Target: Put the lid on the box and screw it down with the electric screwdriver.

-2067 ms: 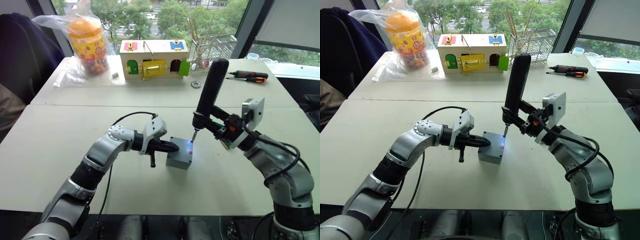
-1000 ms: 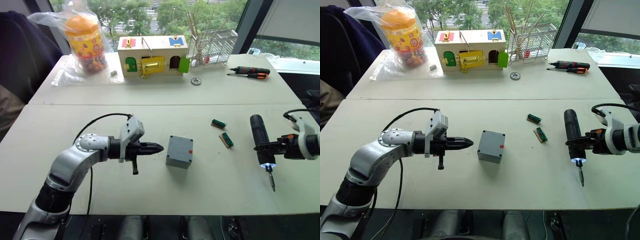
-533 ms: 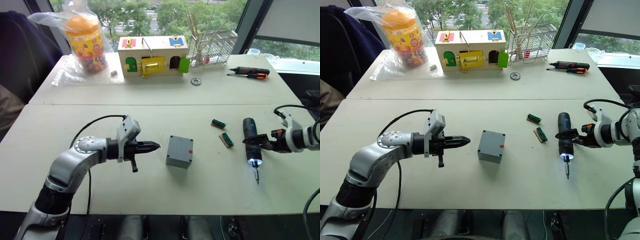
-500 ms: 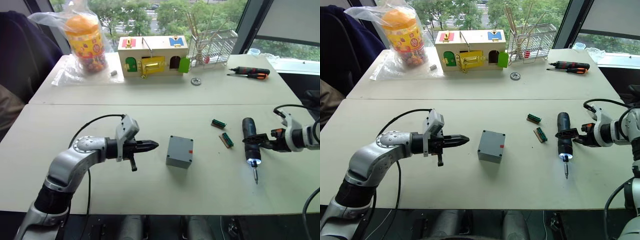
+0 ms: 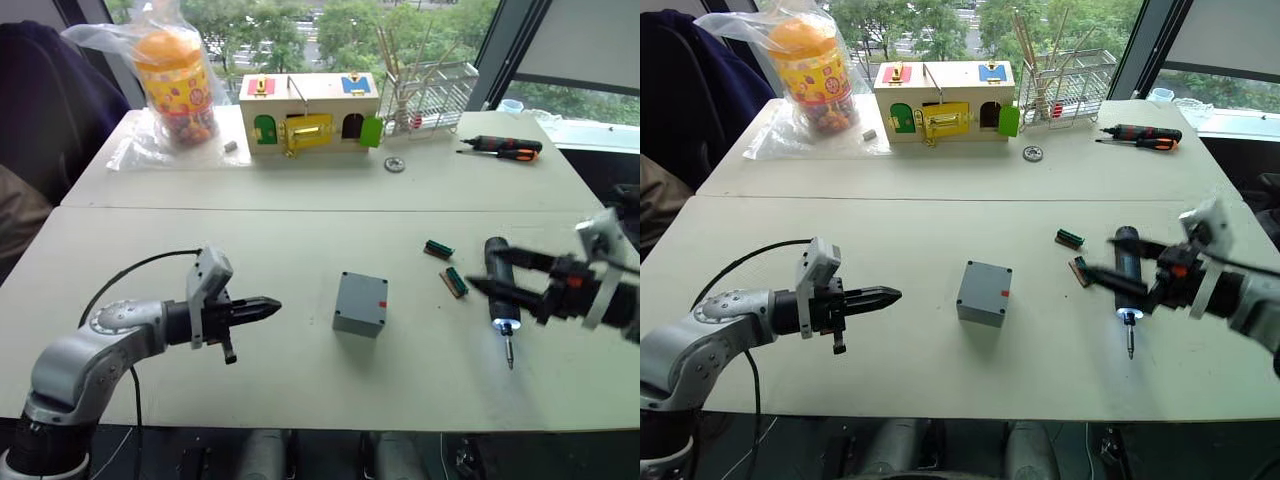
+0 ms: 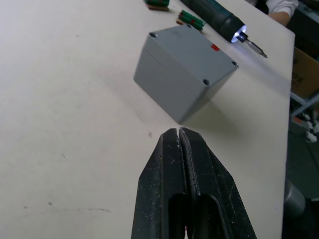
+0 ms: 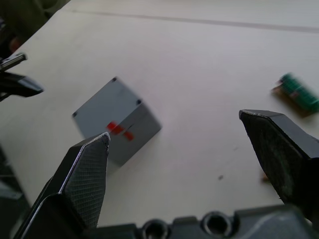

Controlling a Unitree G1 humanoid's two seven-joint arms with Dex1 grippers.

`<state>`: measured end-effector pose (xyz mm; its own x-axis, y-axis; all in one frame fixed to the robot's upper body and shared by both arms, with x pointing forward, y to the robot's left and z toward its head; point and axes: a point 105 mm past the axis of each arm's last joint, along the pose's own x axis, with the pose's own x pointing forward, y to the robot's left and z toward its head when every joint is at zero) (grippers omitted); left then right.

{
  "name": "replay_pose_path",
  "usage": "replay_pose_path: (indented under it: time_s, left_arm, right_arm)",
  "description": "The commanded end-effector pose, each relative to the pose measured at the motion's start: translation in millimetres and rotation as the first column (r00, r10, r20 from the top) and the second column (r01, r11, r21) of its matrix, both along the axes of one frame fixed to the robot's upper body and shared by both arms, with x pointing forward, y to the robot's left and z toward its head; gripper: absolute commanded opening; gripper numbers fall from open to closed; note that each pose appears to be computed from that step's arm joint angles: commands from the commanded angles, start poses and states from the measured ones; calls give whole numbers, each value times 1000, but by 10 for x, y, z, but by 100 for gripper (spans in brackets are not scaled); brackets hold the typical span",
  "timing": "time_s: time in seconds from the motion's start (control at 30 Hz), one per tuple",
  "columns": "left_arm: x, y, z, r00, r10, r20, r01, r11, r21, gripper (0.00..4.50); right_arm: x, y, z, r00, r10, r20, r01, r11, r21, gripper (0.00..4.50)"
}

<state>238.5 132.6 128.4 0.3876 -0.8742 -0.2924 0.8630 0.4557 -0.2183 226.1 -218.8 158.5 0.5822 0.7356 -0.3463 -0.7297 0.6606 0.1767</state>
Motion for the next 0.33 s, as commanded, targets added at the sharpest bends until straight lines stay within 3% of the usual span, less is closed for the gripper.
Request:
replay_pose_path:
  time_s: [0.03,0.33]
  left_arm:
    - [-53,-3,11,1000,-18,9,18,1000,19,0]
    - [-49,21,-63,1000,10,-16,-9,1000,19,0]
  right_arm:
    - [-80,105,-132,998,46,-33,-46,999,-7,446]
    - [-203,302,-314,985,130,-109,-129,991,20,446]
